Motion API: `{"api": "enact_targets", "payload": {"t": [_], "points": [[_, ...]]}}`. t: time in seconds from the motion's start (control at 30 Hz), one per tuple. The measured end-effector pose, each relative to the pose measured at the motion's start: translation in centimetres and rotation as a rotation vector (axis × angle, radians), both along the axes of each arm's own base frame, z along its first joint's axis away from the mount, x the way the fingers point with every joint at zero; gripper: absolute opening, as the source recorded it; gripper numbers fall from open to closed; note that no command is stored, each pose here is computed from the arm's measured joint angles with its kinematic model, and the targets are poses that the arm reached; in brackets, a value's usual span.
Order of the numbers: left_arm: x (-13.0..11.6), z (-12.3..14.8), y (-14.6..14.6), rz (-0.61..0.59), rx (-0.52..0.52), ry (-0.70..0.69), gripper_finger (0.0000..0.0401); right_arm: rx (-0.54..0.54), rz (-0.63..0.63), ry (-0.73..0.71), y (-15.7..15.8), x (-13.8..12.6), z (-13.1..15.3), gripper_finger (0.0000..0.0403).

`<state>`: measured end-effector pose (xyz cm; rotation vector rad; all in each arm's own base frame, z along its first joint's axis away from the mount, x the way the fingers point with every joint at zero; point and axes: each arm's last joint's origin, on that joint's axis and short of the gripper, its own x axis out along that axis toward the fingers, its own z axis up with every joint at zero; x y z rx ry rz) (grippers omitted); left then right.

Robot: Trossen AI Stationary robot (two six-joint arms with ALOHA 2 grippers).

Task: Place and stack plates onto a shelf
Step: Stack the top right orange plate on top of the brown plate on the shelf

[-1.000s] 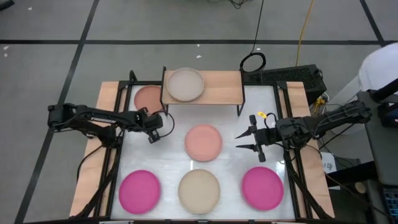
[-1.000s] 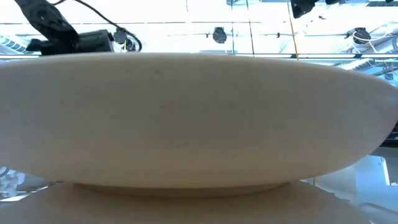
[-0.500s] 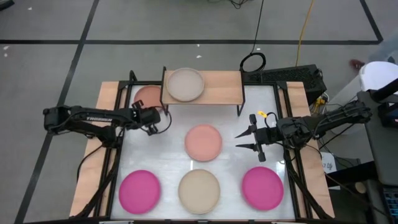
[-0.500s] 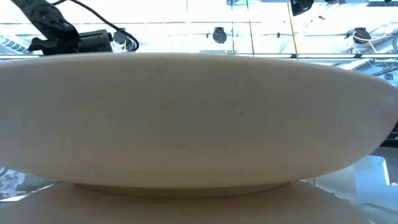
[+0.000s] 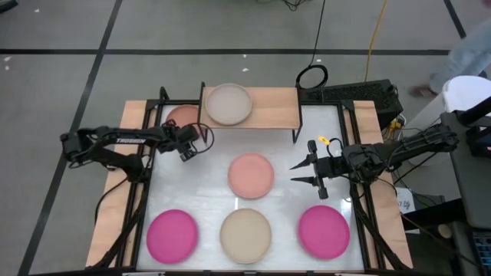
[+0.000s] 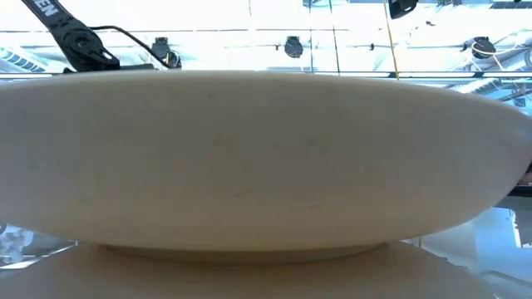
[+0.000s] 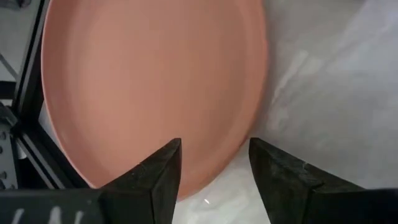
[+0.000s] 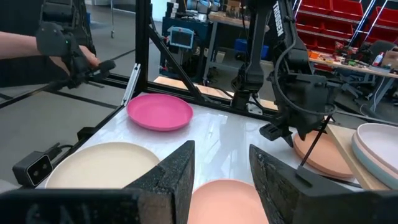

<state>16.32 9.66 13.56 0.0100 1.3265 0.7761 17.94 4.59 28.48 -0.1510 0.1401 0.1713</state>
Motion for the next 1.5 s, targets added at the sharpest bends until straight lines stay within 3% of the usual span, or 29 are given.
{"api": "enact_targets", "payload": {"t": [0.13, 0.47, 0.73, 0.93, 1.1, 1.23, 1.4, 1.5], "points": [[0.2, -0.5, 0.3, 0.009, -0.004, 0.011, 0.0176, 0.0, 0.0, -0.001, 0.0, 0.0, 0.0, 0.0137], [0.5, -0.8, 0.3, 0.017, -0.013, -0.001, 0.0018, 0.007, -0.001, 0.001, 0.0, 0.0, 0.0, 0.0137], [0.5, 3.5, -0.3, 0.077, 0.011, -0.111, 0.0012, 0.008, -0.001, 0.002, 0.0, 0.0, 0.0, 0.0137], [1.0, 9.2, -1.4, 0.063, 0.139, -0.28, 0.0011, 0.028, -0.001, 0.005, 0.1, 0.0, 0.0, 0.0137], [1.6, 14.7, -2.5, -0.024, 0.268, -0.396, 0.0011, 0.031, -0.002, 0.005, 0.1, 0.0, 0.0, 0.0137], [3.4, 18.6, -3.4, -0.209, 0.313, -0.511, 0.0011, 0.026, 0.0, -0.005, 0.1, 0.0, 0.1, 0.0137], [6.6, 21.0, -4.4, -0.432, 0.348, -0.494, 0.0011, 0.012, -0.001, -0.023, 0.1, 0.0, 0.2, 0.0137], [8.8, 21.2, -4.2, -0.524, 0.318, -0.45, 0.0011, 0.011, -0.002, -0.022, 0.1, 0.0, 0.2, 0.0137]]}}
